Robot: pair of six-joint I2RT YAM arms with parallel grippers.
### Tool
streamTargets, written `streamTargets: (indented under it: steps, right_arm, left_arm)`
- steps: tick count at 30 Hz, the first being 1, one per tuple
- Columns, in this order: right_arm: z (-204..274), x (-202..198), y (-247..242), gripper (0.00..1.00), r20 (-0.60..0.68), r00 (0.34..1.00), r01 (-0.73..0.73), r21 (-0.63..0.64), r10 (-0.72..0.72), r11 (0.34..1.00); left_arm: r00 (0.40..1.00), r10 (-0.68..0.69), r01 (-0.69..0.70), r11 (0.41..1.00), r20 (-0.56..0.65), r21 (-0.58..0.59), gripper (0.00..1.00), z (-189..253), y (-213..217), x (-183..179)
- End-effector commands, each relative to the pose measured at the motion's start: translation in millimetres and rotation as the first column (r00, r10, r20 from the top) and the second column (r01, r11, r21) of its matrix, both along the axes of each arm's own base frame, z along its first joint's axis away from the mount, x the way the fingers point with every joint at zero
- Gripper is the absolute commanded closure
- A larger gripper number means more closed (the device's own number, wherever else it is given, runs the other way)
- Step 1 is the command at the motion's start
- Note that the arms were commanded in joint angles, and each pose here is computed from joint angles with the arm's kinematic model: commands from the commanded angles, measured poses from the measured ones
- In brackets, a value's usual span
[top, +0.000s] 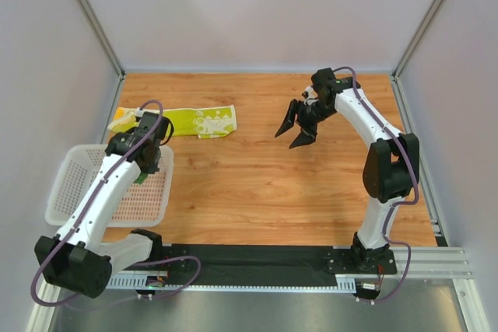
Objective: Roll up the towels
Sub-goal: Place the rolled towel into the container
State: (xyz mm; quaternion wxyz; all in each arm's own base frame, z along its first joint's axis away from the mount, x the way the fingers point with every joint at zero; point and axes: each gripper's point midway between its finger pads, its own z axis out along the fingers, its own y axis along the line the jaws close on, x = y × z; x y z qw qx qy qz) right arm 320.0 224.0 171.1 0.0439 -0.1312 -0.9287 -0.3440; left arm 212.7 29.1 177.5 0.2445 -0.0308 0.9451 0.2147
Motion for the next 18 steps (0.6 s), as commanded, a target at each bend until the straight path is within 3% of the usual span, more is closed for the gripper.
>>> streamTargets:
  steps: [1, 6, 11, 18]
  right_arm:
    - [17.6, -2.4, 3.0, 0.38, 0.067, 0.998, -0.016, 0.038, 0.013, 0.999]
    - [9.9, -3.0, 1.0, 0.39, 0.059, 0.998, -0.019, 0.031, 0.018, 0.999]
    - [2.0, -7.5, 1.1, 0.39, 0.047, 0.999, -0.022, 0.033, 0.021, 0.999]
    - [-10.5, -8.3, 0.4, 0.39, 0.027, 0.999, -0.021, 0.034, 0.020, 0.999]
  left_arm:
    - [0.998, -0.057, 0.057, 0.998, -0.034, 0.008, 1.00, -16.6, -3.4, 19.8]
    - [0.976, -0.142, 0.134, 0.989, -0.167, -0.056, 1.00, -59.7, -18.3, 28.5]
    - [0.948, -0.140, 0.123, 0.990, -0.287, -0.076, 1.00, -88.6, -18.4, 27.3]
    - [0.943, -0.164, 0.151, 0.986, -0.289, -0.068, 1.00, -95.6, -18.0, 62.9]
